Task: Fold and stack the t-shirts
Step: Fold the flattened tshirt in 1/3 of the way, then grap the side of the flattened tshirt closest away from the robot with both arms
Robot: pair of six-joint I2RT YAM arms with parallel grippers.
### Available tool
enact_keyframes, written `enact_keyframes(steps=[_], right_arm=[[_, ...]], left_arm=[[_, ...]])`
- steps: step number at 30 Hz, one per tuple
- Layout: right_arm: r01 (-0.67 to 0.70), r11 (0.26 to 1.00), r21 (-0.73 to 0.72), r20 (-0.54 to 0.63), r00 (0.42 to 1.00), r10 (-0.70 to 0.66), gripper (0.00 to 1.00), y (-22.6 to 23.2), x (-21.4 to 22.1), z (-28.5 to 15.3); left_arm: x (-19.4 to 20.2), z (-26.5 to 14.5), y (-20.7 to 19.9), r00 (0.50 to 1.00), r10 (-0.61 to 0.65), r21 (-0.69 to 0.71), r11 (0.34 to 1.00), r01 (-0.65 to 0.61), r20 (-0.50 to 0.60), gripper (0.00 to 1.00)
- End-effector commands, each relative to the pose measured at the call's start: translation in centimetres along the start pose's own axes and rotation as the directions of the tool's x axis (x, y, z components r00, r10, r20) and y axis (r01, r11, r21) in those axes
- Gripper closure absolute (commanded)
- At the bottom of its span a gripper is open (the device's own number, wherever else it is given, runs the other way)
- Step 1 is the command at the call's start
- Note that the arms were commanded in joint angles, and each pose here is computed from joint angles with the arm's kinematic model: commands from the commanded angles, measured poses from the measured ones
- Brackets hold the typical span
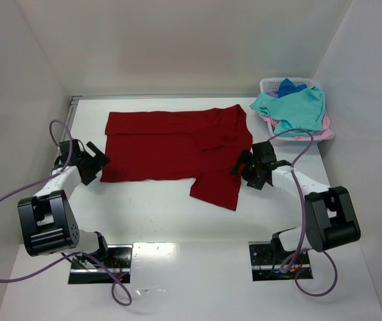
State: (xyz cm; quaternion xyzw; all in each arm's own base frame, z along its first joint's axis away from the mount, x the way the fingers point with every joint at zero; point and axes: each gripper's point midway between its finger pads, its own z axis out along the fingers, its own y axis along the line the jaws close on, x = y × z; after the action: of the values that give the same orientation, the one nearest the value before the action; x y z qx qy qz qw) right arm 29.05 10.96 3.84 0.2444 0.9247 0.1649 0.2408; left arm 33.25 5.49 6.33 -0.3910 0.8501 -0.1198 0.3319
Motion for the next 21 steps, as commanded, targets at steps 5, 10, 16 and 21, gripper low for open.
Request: enact_keyframes(steps=[5,10,16,21], right_arm=[[0.035,0.999,-0.029,0.01,0.999,-0.035,0.07,0.6,-0.2,0.5],[0.044,0.999,-0.023,0.003,0.999,-0.044,0.07,0.6,-0.3,0.7],[0.054,0.998,-0.029,0.01,0.999,-0.053,0.07,0.7,-0.4,0.8],[0.063,0.998,-0.029,0.011,0.998,-0.063,0.07,0.7,-0.4,0.8]], left_arm=[[0.3,0.2,1.1,1.0,0.01,-0.038,0.999,-0.01,-0.002,0.06],[1.0,0.5,1.9,1.0,-0.003,-0.065,0.998,0.002,-0.016,0.22],[2.1,0.8,3.0,0.999,-0.02,-0.1,0.995,0.016,-0.041,0.28],[2.3,1.1,3.7,0.999,-0.022,-0.13,0.991,0.016,-0.046,0.29]])
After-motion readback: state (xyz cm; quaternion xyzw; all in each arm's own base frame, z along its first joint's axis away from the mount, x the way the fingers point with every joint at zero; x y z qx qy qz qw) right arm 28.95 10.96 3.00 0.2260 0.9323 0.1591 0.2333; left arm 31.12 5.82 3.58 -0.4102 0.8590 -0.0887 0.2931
